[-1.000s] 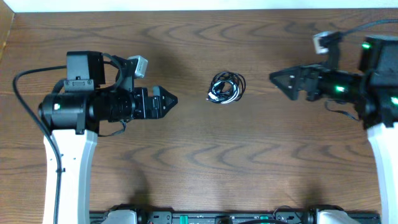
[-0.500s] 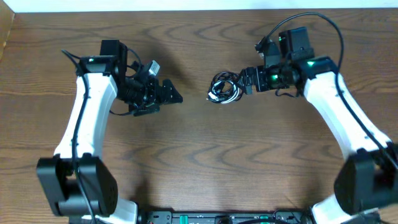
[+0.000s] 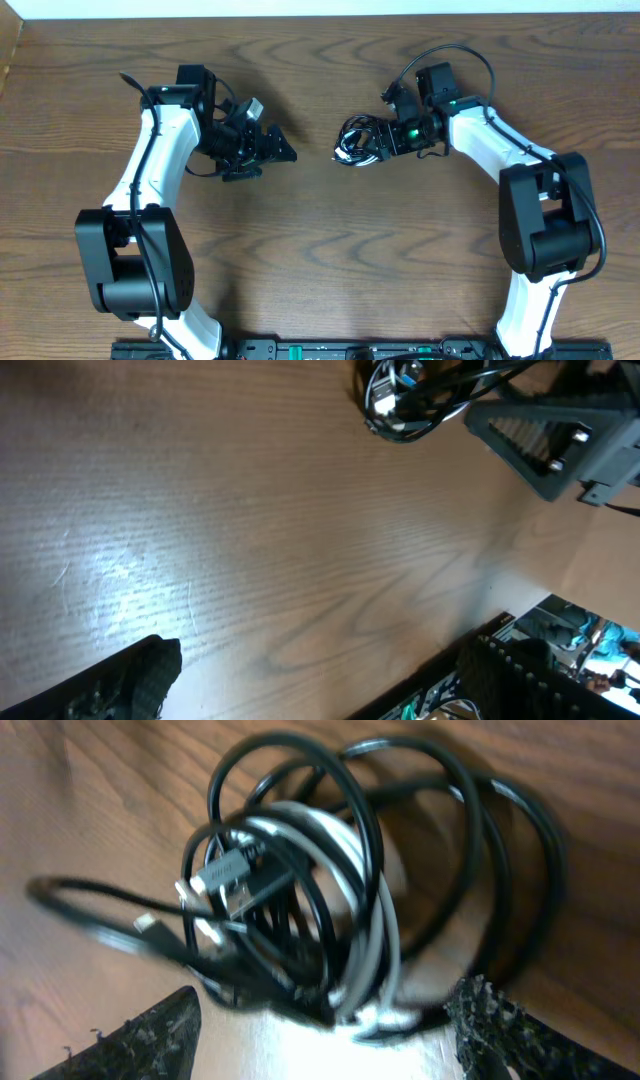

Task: Untangle cables
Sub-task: 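Move both grippers toward the cable bundle from left and right, then grasp the black and white cable bundle with both grippers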

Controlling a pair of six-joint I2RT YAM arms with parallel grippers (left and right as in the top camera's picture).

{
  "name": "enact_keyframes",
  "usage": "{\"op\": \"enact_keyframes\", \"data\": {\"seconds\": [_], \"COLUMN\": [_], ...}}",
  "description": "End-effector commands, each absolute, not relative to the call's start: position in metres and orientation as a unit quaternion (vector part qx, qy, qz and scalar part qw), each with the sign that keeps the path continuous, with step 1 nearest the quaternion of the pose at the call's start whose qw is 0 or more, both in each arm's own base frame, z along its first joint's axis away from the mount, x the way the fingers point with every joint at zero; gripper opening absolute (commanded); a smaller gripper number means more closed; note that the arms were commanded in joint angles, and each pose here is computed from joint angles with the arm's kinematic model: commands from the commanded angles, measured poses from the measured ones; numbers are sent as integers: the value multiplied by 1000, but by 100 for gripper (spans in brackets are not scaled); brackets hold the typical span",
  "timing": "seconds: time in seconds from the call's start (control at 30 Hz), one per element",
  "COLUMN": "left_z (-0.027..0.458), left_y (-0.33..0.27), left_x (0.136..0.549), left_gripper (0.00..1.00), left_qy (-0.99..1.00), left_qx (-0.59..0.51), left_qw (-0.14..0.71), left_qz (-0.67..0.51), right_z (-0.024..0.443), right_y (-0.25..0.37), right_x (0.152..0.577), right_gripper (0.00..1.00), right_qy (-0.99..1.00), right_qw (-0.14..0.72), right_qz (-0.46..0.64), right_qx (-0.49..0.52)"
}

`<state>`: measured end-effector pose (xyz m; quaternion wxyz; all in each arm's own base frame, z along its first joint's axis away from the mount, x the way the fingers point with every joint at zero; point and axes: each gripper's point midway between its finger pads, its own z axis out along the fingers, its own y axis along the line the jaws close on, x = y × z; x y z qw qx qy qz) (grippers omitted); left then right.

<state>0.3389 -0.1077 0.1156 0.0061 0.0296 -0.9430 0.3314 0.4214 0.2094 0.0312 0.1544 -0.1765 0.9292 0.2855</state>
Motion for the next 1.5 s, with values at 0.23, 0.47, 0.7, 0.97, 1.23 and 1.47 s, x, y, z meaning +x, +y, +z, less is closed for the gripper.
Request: {"op": "enact_keyframes", "data": {"seconds": [0.23, 0.47, 0.7, 0.97, 1.23, 1.47], "left_z": [111, 110, 109, 109, 109, 109], "left_y": [-124, -136, -138, -138, -138, -138], "left_x": [339, 338, 336, 337, 337, 337], "left_gripper": [94, 94, 94, 94, 94, 94], "left_qy": [-947, -947, -947, -947, -947, -947], "left_qx": [-2, -21, -23, -24, -24, -24], "left_qw": [3, 1, 4, 2, 2, 2], "left_qz": [320, 321, 320, 321, 321, 321], "right_z": [37, 54, 134, 120, 69, 28], "right_y": [234, 250, 226, 250, 265, 266], "right_x": [448, 432, 458, 452, 452, 448], "right_gripper": [7, 1, 73, 98, 77, 73], "right_qy": [907, 883, 862, 837, 856, 868], "right_qw": [217, 193, 291, 323, 312, 278], "right_qz": [301, 373, 367, 315, 213, 216], "right_qx": [-200, -209, -192, -309, -352, -351]}}
